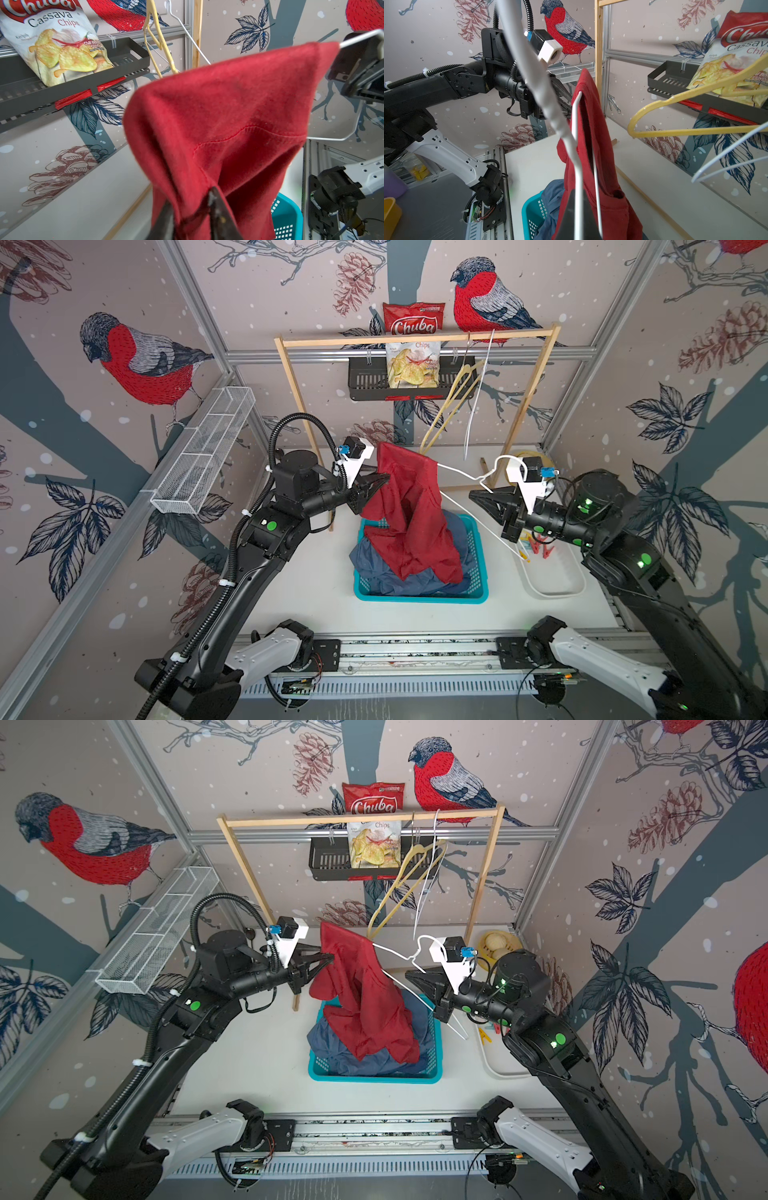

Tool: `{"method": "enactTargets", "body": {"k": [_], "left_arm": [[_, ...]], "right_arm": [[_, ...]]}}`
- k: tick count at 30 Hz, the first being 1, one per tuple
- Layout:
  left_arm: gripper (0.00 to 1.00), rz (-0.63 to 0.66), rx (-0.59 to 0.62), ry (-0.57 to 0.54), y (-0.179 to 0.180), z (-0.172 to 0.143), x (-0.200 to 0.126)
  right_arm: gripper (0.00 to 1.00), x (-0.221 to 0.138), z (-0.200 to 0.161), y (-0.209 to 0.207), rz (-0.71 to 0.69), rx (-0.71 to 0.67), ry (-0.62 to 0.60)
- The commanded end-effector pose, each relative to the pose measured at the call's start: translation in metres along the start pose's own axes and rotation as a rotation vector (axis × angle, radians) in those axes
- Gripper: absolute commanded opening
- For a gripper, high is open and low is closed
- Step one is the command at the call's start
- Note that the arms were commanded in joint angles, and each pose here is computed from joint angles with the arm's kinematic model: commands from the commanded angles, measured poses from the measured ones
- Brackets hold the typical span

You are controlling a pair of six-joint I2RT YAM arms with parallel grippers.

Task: Remove the clothespins securing t-shirts to the hanger
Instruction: Remove the T-shirt from the hanger.

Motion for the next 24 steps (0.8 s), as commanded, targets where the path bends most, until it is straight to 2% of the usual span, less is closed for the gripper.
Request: {"method": "enactTargets", "body": {"k": [1,6,11,14,18,24], "left_arm": [[0.02,0.028,0.001,-0.023,0.001,0.004,-0.002],[0.0,0.163,0.01,0.041,0.011,-0.009,-0.009],[0.0,0.244,0.031,0.014,0.013,-0.009,-0.024],[0.0,0.149,0.052,-0.015,0.004,-0.008,-0.026],[0.0,0.055,0.057,-0.059,-0.003,-0.006,-0.026],[0.0,-0.143,0.031,-0.04,-0.014,-0.012,-0.007]], "right_arm": [[0.0,-0.005,0.005,0.0,-0.013,-0.018,0.002],[0.0,-0.015,0.004,-0.003,-0.071,0.008,0.087],[0.0,-0.027,-0.011,-0.004,-0.152,0.096,0.225],[0.0,-0.039,-0.015,-0.001,-0.216,0.123,0.26],[0.0,-0.062,-0.012,0.008,-0.279,0.111,0.208],[0.0,-0.079,-0.005,0.007,-0.405,0.112,0.196]]}}
Point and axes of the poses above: each gripper's point midway between its finger pads, its own x axis out along the fingers, its own y axis along the line the jaws close on, z = x × y, the point moved 9 cm from there along -x, back along the fingers, and after that the axes turned 5 degrees about -x, right-handed, at the moved point
